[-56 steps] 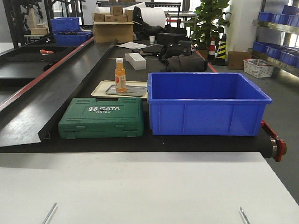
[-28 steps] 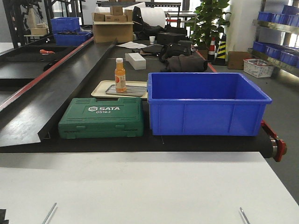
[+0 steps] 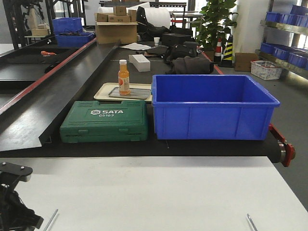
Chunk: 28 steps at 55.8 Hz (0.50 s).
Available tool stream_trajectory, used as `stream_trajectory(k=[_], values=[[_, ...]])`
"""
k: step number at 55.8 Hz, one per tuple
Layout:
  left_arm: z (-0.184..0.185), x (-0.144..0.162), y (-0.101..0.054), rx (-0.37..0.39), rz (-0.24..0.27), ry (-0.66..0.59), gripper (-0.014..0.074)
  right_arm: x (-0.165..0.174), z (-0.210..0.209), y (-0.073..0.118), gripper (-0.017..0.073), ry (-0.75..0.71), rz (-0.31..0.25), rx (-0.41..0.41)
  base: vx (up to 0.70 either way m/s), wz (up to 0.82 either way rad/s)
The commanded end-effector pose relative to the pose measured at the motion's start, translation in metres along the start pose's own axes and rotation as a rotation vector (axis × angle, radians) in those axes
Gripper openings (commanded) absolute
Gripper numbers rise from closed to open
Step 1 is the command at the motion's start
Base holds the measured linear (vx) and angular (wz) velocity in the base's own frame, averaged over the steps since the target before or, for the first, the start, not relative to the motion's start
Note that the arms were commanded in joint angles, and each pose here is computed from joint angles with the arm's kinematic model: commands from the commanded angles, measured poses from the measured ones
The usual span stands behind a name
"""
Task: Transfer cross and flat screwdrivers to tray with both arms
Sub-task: 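Close both grippers around the screwdriver handles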
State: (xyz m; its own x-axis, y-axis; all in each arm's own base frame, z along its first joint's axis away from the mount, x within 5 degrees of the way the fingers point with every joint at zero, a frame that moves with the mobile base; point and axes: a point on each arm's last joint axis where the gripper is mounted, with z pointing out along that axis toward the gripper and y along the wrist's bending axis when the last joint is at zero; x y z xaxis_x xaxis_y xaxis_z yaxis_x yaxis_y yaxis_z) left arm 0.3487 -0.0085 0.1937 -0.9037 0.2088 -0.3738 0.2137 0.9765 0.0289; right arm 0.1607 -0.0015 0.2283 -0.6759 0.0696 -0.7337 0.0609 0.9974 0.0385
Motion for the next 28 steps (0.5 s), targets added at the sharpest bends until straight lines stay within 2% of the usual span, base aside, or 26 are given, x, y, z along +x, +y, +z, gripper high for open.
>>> stream_trajectory(k=[1, 14, 21, 28], values=[[0.002, -0.016, 0.002, 0.001, -0.003, -0.045, 0.0494, -0.016, -0.005, 0.001, 0.0493, -0.096, -0.008, -0.004, 0.0, 0.0], [0.041, -0.014, 0.003, 0.032, -0.023, 0.051, 0.0494, -0.02, -0.005, 0.0, 0.0493, -0.136, -0.069, 0.005, 0.0, 0.0], [0.052, -0.013, 0.003, 0.033, -0.011, 0.062, 0.0494, -0.018, -0.005, 0.0, 0.0493, -0.118, -0.067, 0.007, 0.0, 0.0], [0.059, -0.01, 0.003, 0.036, -0.01, 0.08, 0.0494, -0.016, -0.002, -0.001, 0.0493, -0.031, -0.032, 0.013, 0.0, 0.0]])
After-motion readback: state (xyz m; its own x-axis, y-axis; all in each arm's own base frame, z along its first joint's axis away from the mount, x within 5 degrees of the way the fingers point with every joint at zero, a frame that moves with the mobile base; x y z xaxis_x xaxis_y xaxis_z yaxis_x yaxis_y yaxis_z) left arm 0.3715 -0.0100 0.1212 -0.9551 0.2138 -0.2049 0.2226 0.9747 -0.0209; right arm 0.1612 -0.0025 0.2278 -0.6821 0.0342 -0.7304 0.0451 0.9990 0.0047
